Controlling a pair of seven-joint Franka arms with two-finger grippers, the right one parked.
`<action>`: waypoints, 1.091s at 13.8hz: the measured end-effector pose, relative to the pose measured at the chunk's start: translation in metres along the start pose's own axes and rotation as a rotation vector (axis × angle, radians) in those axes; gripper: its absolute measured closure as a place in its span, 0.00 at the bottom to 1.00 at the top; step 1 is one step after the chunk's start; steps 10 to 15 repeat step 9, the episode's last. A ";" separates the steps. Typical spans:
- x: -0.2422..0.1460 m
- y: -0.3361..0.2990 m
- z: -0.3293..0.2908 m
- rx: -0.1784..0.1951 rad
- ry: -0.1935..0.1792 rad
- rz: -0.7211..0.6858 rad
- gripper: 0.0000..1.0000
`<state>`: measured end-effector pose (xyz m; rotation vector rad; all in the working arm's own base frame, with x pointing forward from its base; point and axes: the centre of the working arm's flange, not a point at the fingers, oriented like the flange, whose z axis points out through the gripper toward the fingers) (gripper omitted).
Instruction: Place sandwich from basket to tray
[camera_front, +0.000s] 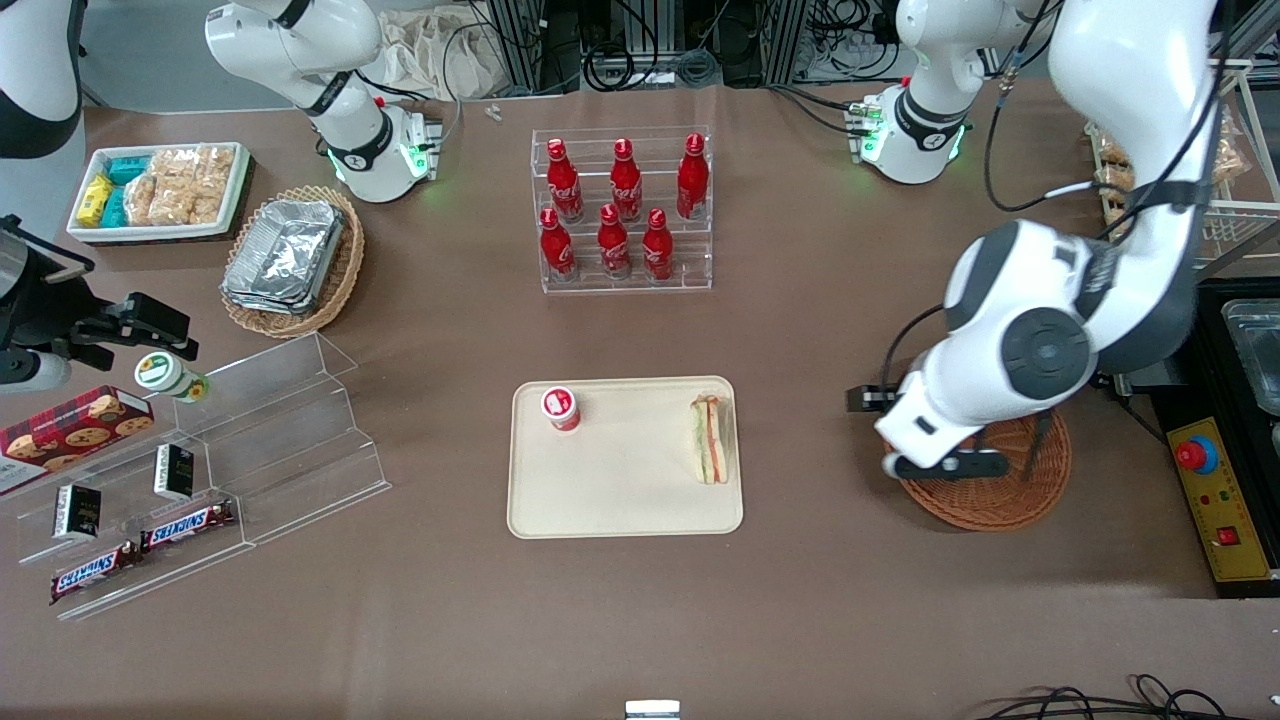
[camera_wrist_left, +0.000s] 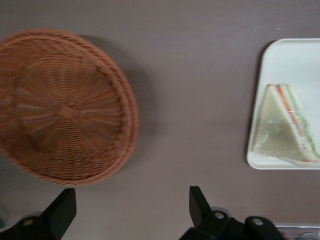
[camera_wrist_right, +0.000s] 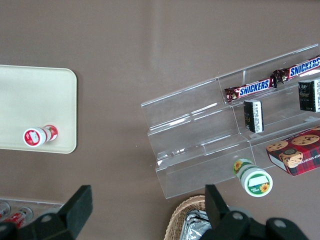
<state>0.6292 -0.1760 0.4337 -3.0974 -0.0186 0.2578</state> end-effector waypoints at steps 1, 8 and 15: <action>-0.003 -0.016 -0.013 0.015 0.011 -0.001 0.00; -0.027 -0.112 -0.093 0.064 0.101 -0.020 0.00; -0.026 -0.125 -0.093 0.062 0.101 -0.039 0.00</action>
